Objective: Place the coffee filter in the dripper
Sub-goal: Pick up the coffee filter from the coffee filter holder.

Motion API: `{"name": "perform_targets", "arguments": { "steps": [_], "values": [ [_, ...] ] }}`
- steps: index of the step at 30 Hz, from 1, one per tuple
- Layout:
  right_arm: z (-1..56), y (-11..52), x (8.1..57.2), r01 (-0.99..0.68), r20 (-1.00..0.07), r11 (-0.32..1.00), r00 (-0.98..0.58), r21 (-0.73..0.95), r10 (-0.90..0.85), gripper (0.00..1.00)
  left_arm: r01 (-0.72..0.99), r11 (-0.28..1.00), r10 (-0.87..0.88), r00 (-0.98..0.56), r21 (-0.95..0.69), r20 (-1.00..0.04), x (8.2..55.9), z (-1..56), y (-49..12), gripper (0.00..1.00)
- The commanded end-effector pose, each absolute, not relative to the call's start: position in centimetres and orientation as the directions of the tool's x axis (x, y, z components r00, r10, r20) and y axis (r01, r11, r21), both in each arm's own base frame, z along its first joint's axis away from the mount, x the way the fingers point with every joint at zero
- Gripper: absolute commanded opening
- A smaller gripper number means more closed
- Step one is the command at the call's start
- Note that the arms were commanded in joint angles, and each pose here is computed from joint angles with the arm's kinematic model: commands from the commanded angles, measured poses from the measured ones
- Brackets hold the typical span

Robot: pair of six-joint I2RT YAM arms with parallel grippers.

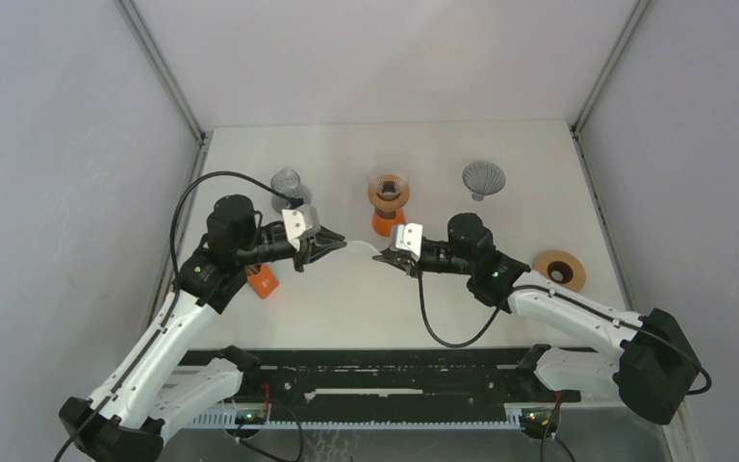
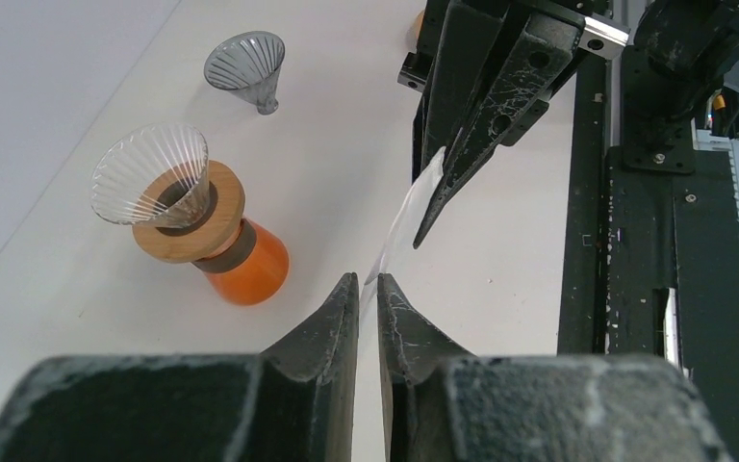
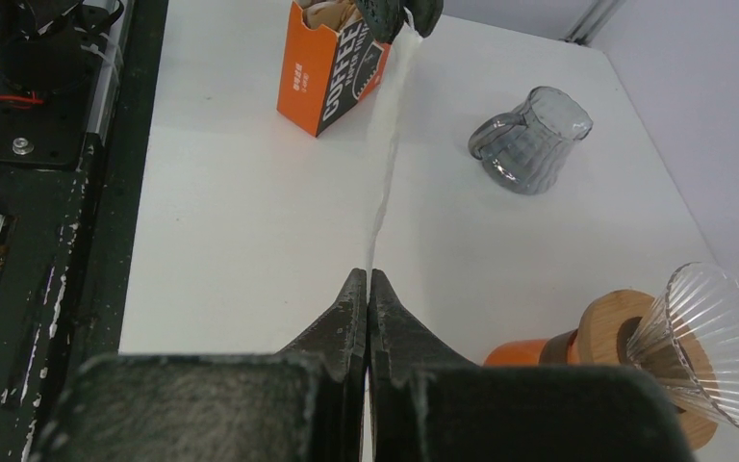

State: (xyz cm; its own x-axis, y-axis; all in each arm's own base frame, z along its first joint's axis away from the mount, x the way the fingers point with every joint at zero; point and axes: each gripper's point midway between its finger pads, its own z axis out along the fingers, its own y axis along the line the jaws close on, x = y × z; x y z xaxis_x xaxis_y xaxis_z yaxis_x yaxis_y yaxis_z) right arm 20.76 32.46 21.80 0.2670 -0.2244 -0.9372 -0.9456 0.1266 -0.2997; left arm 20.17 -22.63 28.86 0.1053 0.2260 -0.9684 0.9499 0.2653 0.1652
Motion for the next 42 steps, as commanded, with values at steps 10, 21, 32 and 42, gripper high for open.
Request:
{"name": "perform_targets", "arguments": {
  "steps": [10, 21, 32, 42],
  "values": [
    [23.7, 33.3, 20.0, -0.931, -0.925, 0.082, 0.338, -0.356, -0.176, 0.0, 0.948, 0.28, 0.187, 0.103, 0.153, -0.977, 20.3, 30.1, -22.7, 0.15],
    [24.0, 33.4, 19.8, -0.925, -0.919, 0.077, 0.356, -0.372, -0.169, 0.0, 0.961, 0.246, 0.171, 0.084, 0.125, -0.982, 19.8, 30.0, -22.9, 0.12],
    [24.2, 33.5, 19.7, -0.919, -0.914, 0.069, 0.373, -0.387, -0.158, 0.0, 0.979, 0.176, 0.177, 0.072, 0.103, -0.982, 18.5, 29.3, -23.2, 0.18],
    [24.6, 33.8, 19.5, -0.919, -0.913, 0.051, 0.381, -0.392, -0.149, 0.0, 0.987, 0.146, 0.193, 0.039, 0.068, -0.98, 18.1, 28.3, -23.3, 0.19]
  ]
}}
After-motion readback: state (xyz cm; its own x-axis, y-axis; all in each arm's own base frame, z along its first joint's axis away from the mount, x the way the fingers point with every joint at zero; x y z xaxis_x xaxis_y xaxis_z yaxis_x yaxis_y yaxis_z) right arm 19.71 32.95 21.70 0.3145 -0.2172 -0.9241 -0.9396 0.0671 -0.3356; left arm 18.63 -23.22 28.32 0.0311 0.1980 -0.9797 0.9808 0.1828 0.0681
